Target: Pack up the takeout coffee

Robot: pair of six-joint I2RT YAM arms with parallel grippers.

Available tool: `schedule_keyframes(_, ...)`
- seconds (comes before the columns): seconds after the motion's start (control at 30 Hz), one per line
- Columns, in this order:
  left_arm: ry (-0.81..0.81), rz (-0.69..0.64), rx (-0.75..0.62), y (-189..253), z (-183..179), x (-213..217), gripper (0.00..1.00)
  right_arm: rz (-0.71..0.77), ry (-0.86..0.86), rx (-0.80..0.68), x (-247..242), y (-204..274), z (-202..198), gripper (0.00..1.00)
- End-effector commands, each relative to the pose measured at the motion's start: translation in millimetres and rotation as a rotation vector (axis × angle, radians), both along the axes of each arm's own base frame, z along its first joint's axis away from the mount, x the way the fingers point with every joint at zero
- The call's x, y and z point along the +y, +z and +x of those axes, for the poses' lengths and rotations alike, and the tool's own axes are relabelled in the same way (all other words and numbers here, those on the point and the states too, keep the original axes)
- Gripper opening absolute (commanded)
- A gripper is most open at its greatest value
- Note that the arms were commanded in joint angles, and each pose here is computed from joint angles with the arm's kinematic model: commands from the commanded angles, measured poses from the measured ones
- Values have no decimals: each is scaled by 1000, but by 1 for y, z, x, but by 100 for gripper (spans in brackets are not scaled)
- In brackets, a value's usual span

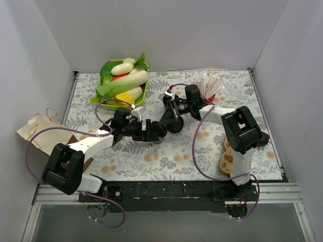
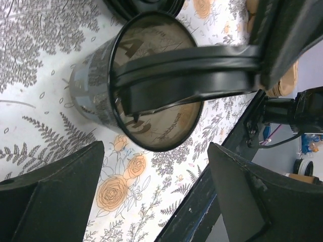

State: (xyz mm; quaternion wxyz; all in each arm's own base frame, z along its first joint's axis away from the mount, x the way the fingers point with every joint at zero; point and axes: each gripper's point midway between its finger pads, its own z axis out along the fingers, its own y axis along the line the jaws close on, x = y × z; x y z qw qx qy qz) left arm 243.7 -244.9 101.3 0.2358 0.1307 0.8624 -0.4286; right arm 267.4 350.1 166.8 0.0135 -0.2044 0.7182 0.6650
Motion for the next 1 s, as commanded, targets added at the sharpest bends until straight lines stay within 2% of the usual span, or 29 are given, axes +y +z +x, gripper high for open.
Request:
schedule_keyframes(0.0, 22, 9, 63, -16, -6, 6, 84, 12, -5, -33, 2, 4, 12, 9)
schedule_keyframes(0.27, 19, -12, 98, -18, -10, 4, 84, 8, -16, -33, 1, 1, 17, 9)
schedule_keyframes(0.47, -80, -107, 65, 13, -16, -9, 86, 6, -16, -34, 1, 1, 18, 9)
schedule_keyframes(0.8, 57, -177, 159, 13, 8, -3, 87, 2, -17, -31, 1, 0, 18, 9)
schedule_keyframes(0.97, 116, -151, 203, -2, 11, 6, 86, 1, -20, -28, -1, -1, 18, 9)
